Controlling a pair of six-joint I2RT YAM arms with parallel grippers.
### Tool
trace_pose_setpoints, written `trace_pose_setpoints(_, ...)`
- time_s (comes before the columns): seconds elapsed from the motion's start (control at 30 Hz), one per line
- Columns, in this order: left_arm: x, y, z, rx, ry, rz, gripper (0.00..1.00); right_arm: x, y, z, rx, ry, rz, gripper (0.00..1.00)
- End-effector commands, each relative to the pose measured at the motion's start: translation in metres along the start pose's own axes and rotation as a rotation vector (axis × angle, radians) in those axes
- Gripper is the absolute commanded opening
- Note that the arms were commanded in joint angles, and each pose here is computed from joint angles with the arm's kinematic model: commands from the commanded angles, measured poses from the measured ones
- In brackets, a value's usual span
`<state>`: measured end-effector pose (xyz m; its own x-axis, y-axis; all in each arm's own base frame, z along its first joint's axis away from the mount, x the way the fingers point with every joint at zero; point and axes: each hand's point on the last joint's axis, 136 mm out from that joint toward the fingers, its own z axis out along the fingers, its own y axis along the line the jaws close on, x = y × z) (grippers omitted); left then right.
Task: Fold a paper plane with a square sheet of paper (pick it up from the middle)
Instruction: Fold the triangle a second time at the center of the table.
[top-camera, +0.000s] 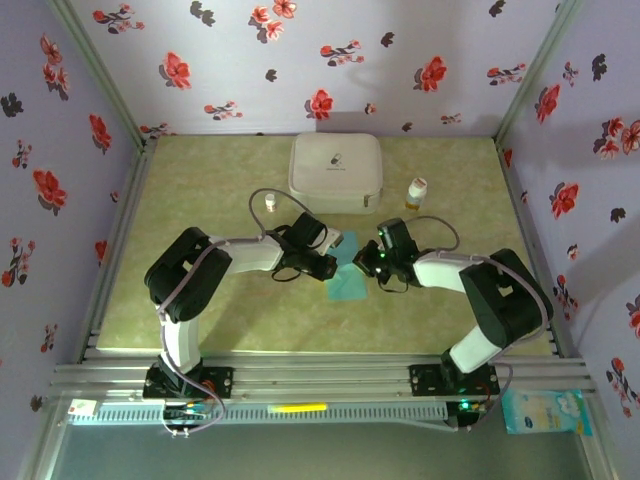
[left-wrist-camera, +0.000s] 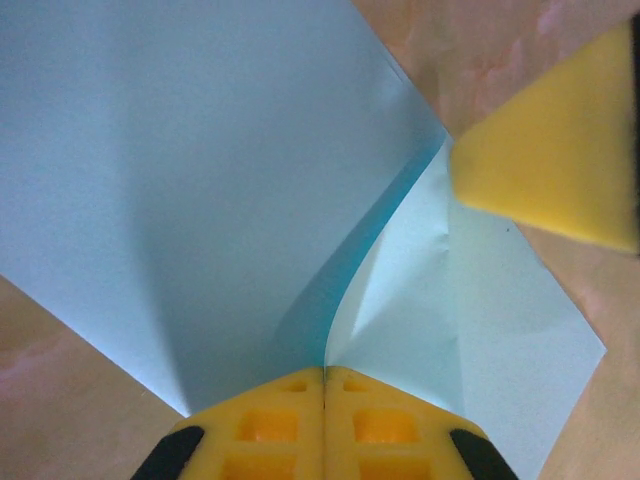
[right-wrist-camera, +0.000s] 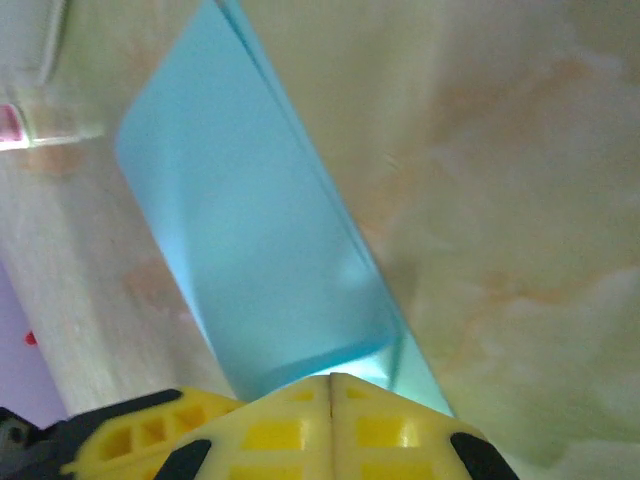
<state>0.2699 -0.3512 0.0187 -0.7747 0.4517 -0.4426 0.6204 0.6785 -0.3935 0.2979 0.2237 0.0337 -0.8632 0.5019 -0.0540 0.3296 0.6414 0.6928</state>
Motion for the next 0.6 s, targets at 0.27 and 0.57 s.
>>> trace_pose_setpoints(0.27,0.048,0.023,0.015,-0.063,0.165,-0.033,0.03,-0.018,-0.053,0.010,0.145,-0.080,0.113,0.00)
trace_pose_setpoints(0.57,0.051,0.022,0.016,-0.056,0.174,-0.037,0.03,-0.016,0.017,-0.010,-0.062,-0.018,-0.045,0.02)
